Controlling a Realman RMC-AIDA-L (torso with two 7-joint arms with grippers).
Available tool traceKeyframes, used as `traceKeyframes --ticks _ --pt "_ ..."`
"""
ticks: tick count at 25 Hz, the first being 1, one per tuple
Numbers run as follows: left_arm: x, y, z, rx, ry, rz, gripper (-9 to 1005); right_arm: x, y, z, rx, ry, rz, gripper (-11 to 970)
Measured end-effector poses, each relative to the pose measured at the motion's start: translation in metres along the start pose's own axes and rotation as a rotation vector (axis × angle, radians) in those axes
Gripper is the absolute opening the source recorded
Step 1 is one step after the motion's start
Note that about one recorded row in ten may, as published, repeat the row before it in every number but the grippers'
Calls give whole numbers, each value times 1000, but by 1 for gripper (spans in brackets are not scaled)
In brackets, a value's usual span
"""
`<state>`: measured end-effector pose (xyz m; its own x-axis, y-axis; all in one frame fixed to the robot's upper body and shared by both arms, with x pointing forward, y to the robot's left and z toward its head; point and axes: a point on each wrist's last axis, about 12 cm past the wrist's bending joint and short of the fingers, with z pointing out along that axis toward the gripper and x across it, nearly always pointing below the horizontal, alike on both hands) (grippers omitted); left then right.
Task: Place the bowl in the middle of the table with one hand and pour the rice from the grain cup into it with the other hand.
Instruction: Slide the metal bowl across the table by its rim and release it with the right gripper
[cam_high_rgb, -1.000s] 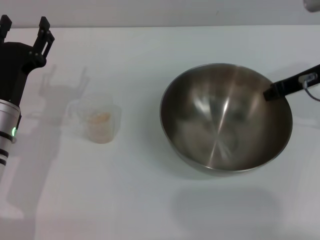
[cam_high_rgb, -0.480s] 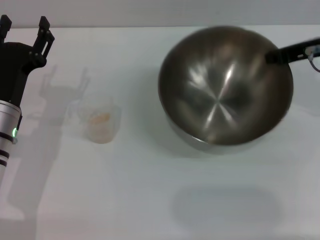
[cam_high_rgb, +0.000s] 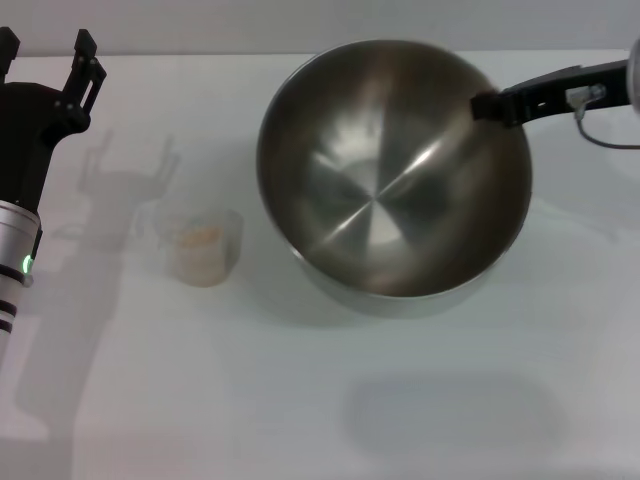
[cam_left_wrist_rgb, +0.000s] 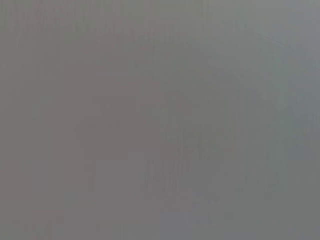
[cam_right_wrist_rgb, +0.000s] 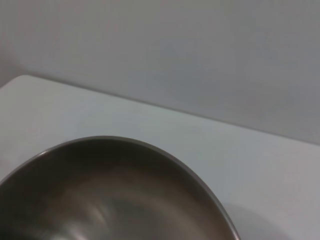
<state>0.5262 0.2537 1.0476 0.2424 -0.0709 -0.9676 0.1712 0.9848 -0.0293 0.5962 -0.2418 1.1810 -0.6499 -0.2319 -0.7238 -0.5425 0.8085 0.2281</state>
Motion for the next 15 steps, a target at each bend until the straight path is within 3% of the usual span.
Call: traceKeyframes --ticks 15 --pt "0 1 0 -8 -1 -1 811 14 2 29 -70 111 56 27"
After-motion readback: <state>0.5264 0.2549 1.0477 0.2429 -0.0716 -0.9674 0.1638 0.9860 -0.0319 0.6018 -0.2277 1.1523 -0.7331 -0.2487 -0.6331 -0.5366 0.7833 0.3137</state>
